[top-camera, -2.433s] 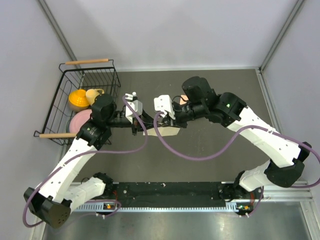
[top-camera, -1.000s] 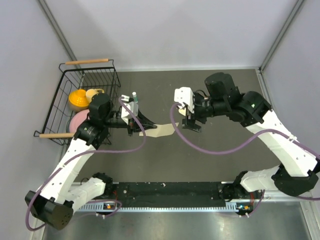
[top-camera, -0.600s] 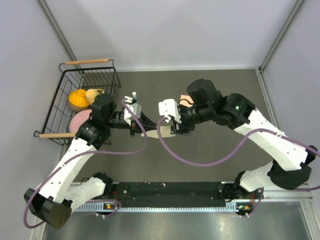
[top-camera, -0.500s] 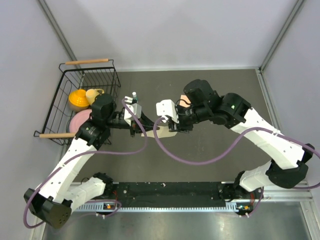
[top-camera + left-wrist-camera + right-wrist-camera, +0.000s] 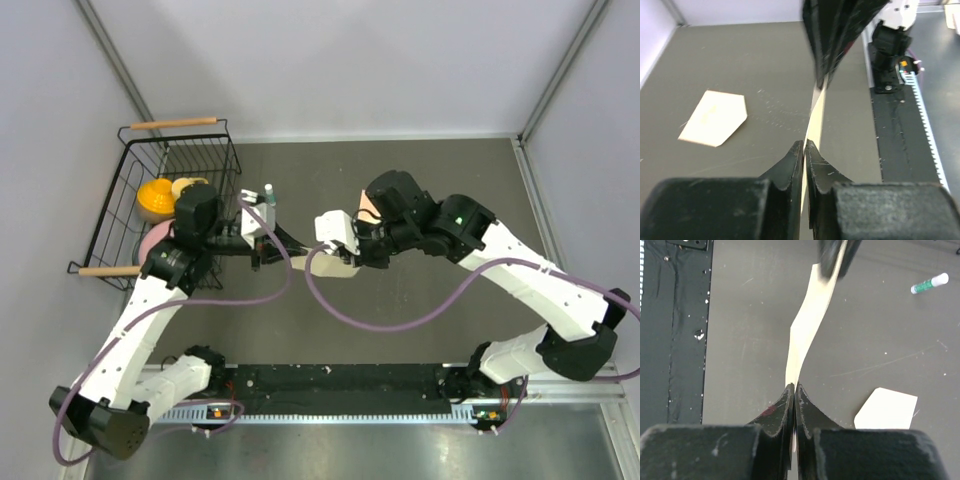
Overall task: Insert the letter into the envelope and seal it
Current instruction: Fold the letter.
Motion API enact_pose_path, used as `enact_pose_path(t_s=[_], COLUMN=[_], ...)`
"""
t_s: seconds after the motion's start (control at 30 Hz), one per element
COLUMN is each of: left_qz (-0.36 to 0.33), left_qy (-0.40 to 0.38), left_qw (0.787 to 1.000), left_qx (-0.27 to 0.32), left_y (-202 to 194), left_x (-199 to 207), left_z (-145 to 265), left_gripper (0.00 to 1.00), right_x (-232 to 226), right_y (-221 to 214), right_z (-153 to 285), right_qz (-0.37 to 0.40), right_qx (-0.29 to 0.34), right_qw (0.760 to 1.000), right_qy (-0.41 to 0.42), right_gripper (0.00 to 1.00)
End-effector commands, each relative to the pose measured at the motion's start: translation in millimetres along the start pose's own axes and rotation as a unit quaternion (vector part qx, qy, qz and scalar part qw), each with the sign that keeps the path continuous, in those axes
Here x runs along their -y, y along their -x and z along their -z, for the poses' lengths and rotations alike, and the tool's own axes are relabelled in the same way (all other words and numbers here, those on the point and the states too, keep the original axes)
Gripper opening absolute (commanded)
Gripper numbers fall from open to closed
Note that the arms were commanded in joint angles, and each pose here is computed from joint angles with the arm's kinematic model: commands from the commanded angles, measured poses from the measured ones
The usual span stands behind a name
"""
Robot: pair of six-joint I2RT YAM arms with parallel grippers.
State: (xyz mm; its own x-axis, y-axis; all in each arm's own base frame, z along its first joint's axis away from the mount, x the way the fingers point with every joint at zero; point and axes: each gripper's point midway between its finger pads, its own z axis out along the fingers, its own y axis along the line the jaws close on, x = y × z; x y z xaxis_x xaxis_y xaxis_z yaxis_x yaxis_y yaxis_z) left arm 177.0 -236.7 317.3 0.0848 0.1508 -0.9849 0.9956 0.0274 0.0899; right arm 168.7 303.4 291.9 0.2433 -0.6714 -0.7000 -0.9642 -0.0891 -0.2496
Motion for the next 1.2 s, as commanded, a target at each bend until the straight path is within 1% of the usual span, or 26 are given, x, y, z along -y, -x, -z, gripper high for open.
enact_pose_path(t_s=[0.0, 0.03, 0.07, 0.13, 0.2, 0.23, 0.27, 0.3, 0.33, 0.37, 0.4, 0.47, 0.57, 0.63, 0.7, 0.73, 0.77, 0.8, 0.83, 0.9, 0.97, 1.03, 1.17], left_qz=[-0.027, -0.029, -0.05, -0.057, -0.037, -0.05, -0.001, 0.016, -0.004, 0.014, -0.004, -0.034, -0.079, -0.107, -0.126, -0.149, -0.153, -0.157, -0.159, -0.145, -0.138, -0.157, -0.159], left_qy=[0.022, 0.029, 0.03, 0.044, 0.062, 0.087, 0.095, 0.101, 0.107, 0.104, 0.107, 0.13, 0.141, 0.126, 0.144, 0.125, 0.126, 0.13, 0.117, 0.132, 0.141, 0.155, 0.153], left_qw=[0.999, 0.999, 0.998, 0.997, 0.997, 0.995, 0.995, 0.994, 0.993, 0.994, 0.993, 0.99, 0.985, 0.984, 0.98, 0.979, 0.978, 0.977, 0.978, 0.979, 0.978, 0.972, 0.972], left_qx=[-0.007, -0.01, -0.014, -0.02, -0.011, 0.005, 0.019, 0.027, 0.041, 0.044, 0.05, 0.052, 0.056, 0.062, 0.061, 0.063, 0.062, 0.06, 0.064, 0.062, 0.067, 0.081, 0.075], left_y=[7, 7, 8, 11, 13, 23, 27, 26, 36, 32, 36, 31, 33, 40, 43, 45, 44, 44, 46, 46, 48, 55, 47], left_x=[-9, -13, -15, -21, -31, -47, -48, -50, -54, -51, -47, -51, -43, -31, -31, -22, -20, -22, -17, -25, -29, -34, -32], left_z=[27, 32, 34, 40, 46, 54, 57, 58, 58, 57, 57, 55, 51, 42, 34, 22, 17, 13, 6, 0, -4, -8, -15], left_gripper=[0.11, 0.12, 0.13, 0.12, 0.11, 0.18, 0.29, 0.39, 0.48, 0.55, 0.61, 0.68, 0.76, 0.79, 0.8, 0.81, 0.81, 0.88, 0.92, 0.98, 0.99, 0.99, 0.99], right_x=[-4, -6, -7, -6, -3, 5, 11, 15, 23, 33, 37, 50, 59, 58, 58, 55, 55, 55, 55, 56, 55, 52, 45], right_y=[2, 0, -1, -6, -7, -6, -5, -2, 0, 6, 9, 15, 21, 29, 33, 36, 38, 38, 41, 43, 44, 45, 48], right_z=[28, 28, 29, 31, 35, 39, 41, 44, 50, 53, 56, 61, 62, 62, 60, 59, 58, 56, 56, 56, 57, 57, 57], right_qz=[0.0, -0.002, -0.004, -0.014, -0.036, -0.056, -0.075, -0.109, -0.133, -0.142, -0.165, -0.177, -0.204, -0.216, -0.224, -0.223, -0.223, -0.224, -0.221, -0.214, -0.199, -0.183, -0.158], right_qx=[0.026, 0.026, 0.026, 0.026, 0.033, 0.045, 0.052, 0.064, 0.081, 0.098, 0.109, 0.129, 0.145, 0.159, 0.169, 0.175, 0.181, 0.183, 0.19, 0.193, 0.195, 0.195, 0.199], right_qw=[0.999, 0.999, 0.999, 0.999, 0.998, 0.997, 0.995, 0.991, 0.987, 0.983, 0.978, 0.972, 0.965, 0.961, 0.958, 0.958, 0.957, 0.956, 0.956, 0.957, 0.96, 0.963, 0.967], right_qy=[-0.023, -0.022, -0.021, -0.024, -0.027, -0.031, -0.035, -0.038, -0.044, -0.056, -0.062, -0.079, -0.079, -0.068, -0.057, -0.049, -0.044, -0.039, -0.038, -0.035, -0.035, -0.033, -0.028], right_gripper=[0.0, 0.0, 0.0, 0.0, 0.0, 0.0, 0.0, 0.0, 0.0, 0.0, 0.0, 0.0, 0.0, 0.0, 0.0, 0.0, 0.0, 0.0, 0.0, 0.0, 0.0, 0.0, 0.0])
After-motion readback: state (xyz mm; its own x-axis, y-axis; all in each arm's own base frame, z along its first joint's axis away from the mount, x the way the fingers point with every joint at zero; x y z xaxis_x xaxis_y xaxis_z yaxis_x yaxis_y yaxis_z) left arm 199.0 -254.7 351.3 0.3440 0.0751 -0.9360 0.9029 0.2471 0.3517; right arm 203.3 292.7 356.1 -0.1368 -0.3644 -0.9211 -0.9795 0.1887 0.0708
